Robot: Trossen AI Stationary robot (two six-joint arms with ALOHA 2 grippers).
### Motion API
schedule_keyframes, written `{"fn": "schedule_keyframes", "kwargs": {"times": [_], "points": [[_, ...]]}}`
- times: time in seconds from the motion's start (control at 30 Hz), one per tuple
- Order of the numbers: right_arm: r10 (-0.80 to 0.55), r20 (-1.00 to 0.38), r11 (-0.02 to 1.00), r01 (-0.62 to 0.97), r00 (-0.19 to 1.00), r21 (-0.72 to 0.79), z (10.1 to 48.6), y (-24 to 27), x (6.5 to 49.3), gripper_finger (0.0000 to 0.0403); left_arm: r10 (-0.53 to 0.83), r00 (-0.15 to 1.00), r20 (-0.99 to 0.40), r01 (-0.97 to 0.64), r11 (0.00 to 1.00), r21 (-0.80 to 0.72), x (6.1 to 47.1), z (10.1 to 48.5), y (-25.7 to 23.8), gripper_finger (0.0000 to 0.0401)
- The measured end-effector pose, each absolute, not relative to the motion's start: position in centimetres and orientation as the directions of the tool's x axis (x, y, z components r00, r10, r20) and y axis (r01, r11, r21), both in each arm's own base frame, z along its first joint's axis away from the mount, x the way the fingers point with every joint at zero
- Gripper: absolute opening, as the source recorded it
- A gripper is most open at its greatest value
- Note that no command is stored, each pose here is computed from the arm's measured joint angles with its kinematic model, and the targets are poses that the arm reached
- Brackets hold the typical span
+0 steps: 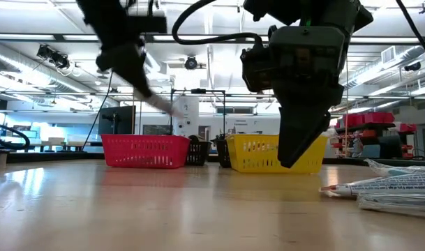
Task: Pick & Place Travel size toiletries
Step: Put the white toothpaste into the red bin
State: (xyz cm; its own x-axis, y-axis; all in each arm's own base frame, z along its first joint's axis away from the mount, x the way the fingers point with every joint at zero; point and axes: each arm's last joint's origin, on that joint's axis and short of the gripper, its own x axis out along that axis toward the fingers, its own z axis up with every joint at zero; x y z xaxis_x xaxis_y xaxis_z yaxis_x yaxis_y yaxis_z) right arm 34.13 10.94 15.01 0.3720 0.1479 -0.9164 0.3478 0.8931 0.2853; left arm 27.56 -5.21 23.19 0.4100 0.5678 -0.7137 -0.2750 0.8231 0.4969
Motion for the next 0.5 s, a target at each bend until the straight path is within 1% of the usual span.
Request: {"fn": "schedule_keyframes", "kwargs": {"times": [0.1,0.17,0.23,0.3,0.4,0.5], "points": [[0.149,-0.915,0.899,0.334,0.375,0.283,15.0,11.0,34.2,0.0111,0.546,0.326,-0.772,-0.317,0.833,0.455,27.1,21.6,-3.2,0.0019],[0.145,-0.913,0.900,0.333,0.382,0.282,15.0,11.0,34.2,0.0111,0.506,0.294,-0.811,-0.308,0.853,0.421,26.7,20.2,-2.1,0.0022],[0.128,-0.913,0.917,0.305,0.387,0.258,15.0,10.9,34.2,0.0111,0.473,0.292,-0.831,-0.286,0.872,0.396,26.5,19.0,-1.2,0.0026],[0.115,-0.913,0.947,0.234,0.392,0.220,15.0,10.9,34.2,0.0111,0.465,0.302,-0.832,-0.286,0.877,0.386,26.4,18.2,-0.6,0.0029],[0.086,-0.904,0.986,0.095,0.419,0.138,15.1,10.8,34.4,0.0111,0.470,0.316,-0.824,-0.287,0.875,0.389,26.5,17.9,-0.2,0.0037],[0.059,-0.892,0.998,0.006,0.447,0.068,15.2,10.8,34.6,0.0111,0.473,0.321,-0.821,-0.270,0.876,0.399,26.6,17.8,0.1,0.0051]]}}
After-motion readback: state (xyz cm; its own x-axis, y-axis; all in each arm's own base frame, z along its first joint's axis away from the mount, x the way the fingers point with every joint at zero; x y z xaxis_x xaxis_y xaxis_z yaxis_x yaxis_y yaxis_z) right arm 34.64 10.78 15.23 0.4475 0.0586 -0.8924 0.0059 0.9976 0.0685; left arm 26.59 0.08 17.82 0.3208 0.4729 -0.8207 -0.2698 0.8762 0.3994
